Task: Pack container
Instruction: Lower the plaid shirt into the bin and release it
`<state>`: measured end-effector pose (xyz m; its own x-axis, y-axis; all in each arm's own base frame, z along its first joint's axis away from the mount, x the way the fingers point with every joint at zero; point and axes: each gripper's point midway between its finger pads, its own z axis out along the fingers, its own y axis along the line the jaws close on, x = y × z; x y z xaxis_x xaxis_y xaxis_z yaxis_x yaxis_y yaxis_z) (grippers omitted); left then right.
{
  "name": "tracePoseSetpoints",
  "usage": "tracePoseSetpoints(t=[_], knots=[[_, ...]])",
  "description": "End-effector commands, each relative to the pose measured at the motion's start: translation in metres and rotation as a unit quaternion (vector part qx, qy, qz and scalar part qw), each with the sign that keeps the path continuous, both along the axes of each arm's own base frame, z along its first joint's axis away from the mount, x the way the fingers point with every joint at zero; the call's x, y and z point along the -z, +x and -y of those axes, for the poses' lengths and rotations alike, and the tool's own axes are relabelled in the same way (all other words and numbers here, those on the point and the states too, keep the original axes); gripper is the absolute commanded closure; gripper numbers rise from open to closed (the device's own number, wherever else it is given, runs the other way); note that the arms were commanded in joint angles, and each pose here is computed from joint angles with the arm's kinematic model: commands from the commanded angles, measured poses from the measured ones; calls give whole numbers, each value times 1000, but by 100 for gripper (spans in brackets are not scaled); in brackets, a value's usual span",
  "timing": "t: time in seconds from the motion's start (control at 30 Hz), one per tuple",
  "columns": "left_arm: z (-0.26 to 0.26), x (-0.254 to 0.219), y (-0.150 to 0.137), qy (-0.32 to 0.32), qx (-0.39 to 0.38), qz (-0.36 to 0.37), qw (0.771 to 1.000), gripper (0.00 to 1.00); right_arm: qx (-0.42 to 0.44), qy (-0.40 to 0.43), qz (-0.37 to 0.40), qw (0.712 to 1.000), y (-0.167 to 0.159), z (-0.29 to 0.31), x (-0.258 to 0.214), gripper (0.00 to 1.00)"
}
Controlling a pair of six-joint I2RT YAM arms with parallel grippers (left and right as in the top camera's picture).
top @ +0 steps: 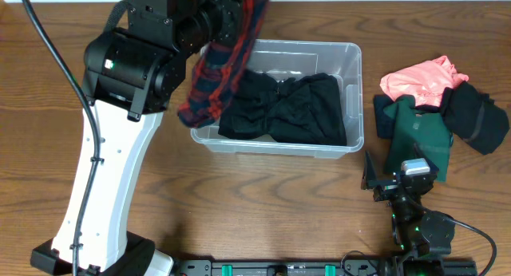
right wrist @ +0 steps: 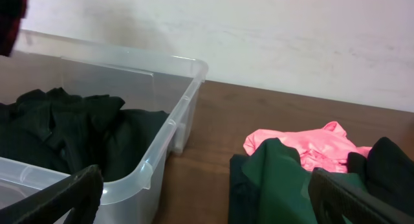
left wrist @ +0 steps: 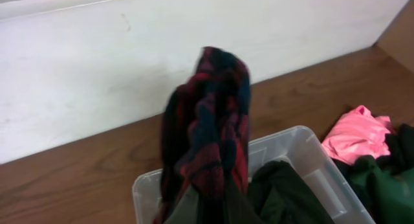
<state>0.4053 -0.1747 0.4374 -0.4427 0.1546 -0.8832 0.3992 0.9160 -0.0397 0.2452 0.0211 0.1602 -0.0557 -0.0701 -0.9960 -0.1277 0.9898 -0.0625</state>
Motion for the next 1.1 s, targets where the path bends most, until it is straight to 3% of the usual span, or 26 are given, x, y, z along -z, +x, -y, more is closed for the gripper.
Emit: tracePoseSetpoints(t=[0.0,0.23,0.63,1.07], knots=[[-10,-13,0,-6,-28,19,999,94,4,-7,2,1000,0,2,1,1],[-22,-5,7,-20,-82,4,996,94,4,-7,2,1000,0,2,1,1],[-18,-1,18,-30,-90,3,995,94,4,-7,2,1000,0,2,1,1],[-6,35,39,-33,-101,-43,993,94,4,-7,2,1000,0,2,1,1]])
